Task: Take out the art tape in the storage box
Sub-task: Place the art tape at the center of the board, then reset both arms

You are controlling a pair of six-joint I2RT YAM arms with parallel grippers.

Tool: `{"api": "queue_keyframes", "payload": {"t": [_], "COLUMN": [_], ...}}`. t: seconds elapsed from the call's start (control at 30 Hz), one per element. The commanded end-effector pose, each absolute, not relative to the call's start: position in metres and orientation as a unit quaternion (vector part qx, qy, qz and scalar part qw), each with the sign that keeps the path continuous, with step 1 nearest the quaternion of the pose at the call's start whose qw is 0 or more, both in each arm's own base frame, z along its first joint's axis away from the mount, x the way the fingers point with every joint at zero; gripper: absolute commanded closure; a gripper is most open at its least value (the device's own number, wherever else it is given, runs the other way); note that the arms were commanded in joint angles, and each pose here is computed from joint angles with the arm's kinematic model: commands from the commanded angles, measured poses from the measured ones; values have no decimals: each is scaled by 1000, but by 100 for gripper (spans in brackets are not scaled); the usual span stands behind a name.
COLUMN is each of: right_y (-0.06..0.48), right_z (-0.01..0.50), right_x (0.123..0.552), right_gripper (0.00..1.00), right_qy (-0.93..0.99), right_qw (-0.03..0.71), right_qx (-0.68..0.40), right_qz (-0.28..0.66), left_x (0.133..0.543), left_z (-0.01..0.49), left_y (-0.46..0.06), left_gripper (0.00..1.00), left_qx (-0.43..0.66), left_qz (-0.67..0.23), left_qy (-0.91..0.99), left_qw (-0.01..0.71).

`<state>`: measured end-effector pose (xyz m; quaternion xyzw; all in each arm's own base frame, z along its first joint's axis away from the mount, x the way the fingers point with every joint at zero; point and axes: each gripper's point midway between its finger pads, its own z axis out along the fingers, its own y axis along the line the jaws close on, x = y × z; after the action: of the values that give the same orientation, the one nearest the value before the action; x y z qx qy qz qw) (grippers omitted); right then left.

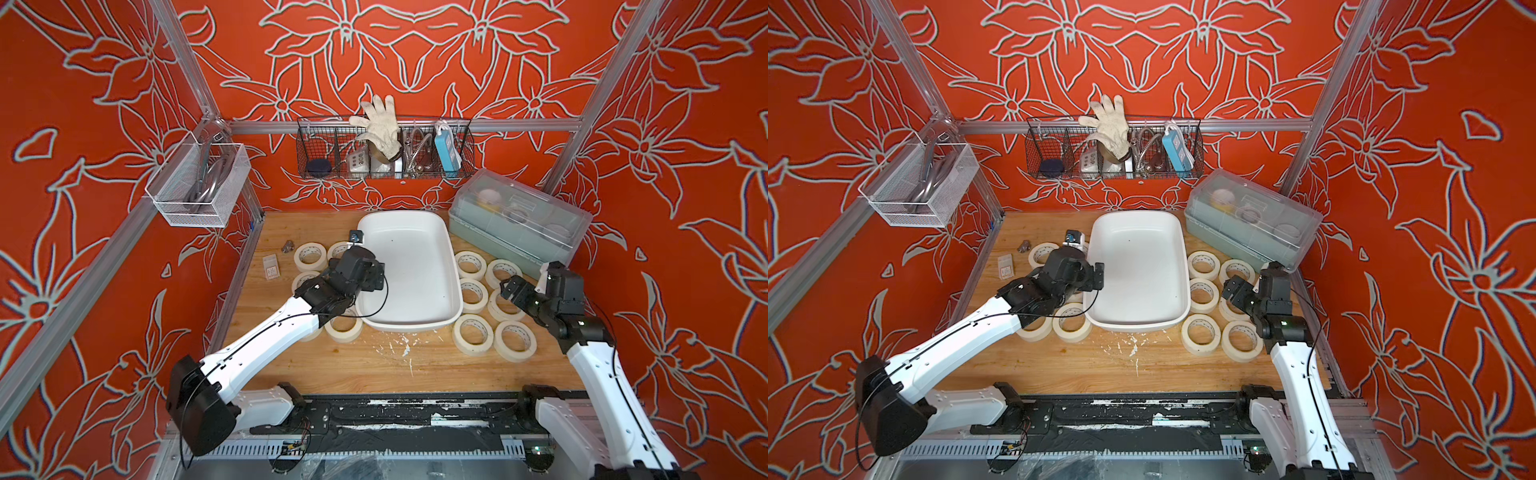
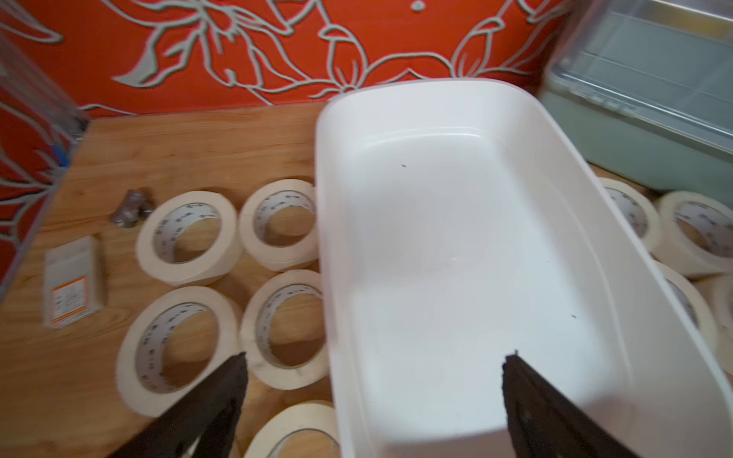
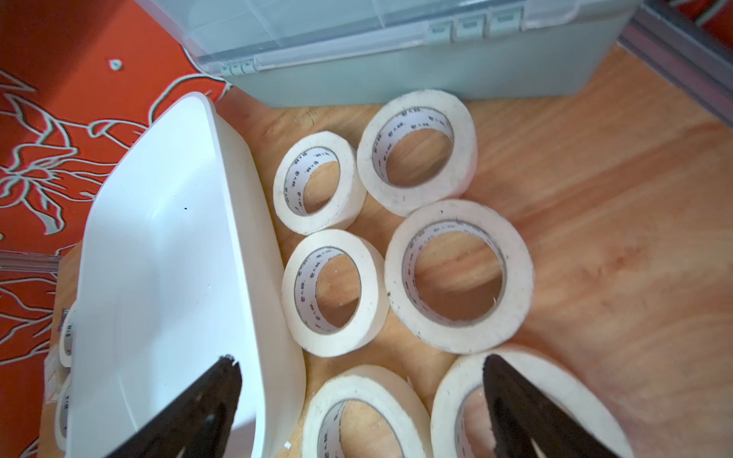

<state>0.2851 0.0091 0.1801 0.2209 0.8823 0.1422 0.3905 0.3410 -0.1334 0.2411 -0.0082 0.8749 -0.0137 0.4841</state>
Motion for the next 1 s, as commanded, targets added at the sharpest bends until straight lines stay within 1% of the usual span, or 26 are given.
{"api": "queue_keyframes", "payload": {"t": [0.0,0.1,0.27,0.37,0.47,0.57,0.67,0.87,0.97], "right_y": [6,0,-10,-9,-14,-25,-27,-32,-28], "right_z": [192,180,159,150,144,139,132,115,116], "right_x": [313,324,336,339,340,341,344,356,363], "right_gripper": [1,1,1,1,1,1,1,1,1], "right_qy": [876,879,868,860,853,852,844,835,834], "right_qw": [441,447,481,503,517,515,527,538,542], "right_qx": [159,140,116,84,66,63,61,55,31], "right_qz": [114,89,39,16,-29,-66,-74,-98,-98], "left_x": [351,349,338,333,329,329,330,343,352], "left_z": [253,243,209,190,176,162,150,118,112], "left_y": [-81,-48,5,20,35,45,55,58,54], "left_gripper": [2,2,2,2,2,2,2,2,2], "left_qx": [-90,-123,-183,-197,-202,-202,-196,-185,-160], "left_qz": [23,43,94,111,134,150,164,129,106], "left_qy": [840,821,802,796,793,794,796,819,821], "left_qw": [534,556,561,561,558,554,548,528,538]}}
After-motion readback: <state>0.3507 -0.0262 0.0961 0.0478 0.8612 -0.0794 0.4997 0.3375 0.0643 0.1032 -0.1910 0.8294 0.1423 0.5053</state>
